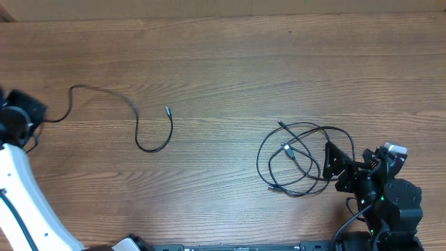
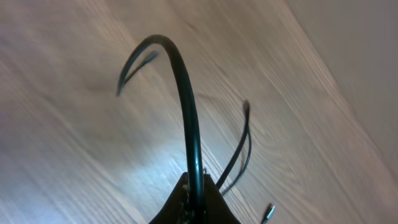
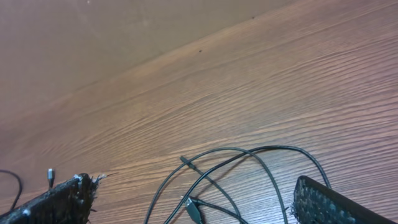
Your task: Untangle cables
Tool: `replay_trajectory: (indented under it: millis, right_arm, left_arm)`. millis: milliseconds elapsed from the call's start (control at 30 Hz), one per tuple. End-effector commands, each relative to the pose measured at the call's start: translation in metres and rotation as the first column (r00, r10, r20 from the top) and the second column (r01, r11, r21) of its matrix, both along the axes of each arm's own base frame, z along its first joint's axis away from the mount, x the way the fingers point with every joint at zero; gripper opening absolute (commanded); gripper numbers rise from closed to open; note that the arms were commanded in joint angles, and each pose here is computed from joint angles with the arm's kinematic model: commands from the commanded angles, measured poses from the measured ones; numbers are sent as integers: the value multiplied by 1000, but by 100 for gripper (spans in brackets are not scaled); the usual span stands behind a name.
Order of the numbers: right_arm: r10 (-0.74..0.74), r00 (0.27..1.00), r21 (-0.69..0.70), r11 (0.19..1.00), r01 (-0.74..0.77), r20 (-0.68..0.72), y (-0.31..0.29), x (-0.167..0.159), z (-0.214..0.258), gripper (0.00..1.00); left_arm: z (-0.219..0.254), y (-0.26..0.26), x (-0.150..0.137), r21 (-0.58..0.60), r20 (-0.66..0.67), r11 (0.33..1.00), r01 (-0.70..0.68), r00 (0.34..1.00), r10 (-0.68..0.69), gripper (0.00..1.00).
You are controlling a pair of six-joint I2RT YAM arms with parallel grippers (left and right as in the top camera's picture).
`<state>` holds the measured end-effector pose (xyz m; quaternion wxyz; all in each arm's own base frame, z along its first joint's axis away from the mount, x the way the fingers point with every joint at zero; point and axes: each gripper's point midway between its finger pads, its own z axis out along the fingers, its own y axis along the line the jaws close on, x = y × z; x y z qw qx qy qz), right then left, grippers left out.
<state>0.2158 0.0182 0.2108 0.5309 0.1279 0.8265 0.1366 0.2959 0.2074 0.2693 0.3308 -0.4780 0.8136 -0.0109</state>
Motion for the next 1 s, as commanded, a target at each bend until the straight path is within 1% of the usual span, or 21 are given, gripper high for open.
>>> replay_trajectory:
  millis: [0, 167, 433, 600, 967]
  right_arm:
    - [11, 1000, 24, 1000, -11, 11, 3, -2, 5, 100]
    - [-4, 1000, 60, 998, 4, 4, 3, -3, 5, 100]
    - [-4, 1000, 59, 998, 4, 0, 3, -3, 4, 100]
    - [-4, 1000, 58, 998, 5, -7, 3, -4, 2, 100]
    - [-4, 1000, 58, 998, 5, -7, 3, -4, 2, 100]
  left_arm:
    - [13, 26, -21, 15, 37, 994, -108, 993, 108, 4]
    - [13, 45, -37, 17, 40, 985, -174, 984, 173, 4]
    - [17, 50, -35, 48, 50, 984, -171, 984, 169, 4]
    - [17, 58, -43, 96, 16, 976, -196, 981, 196, 4]
    - [15, 57, -44, 91, 9, 977, -195, 981, 195, 4]
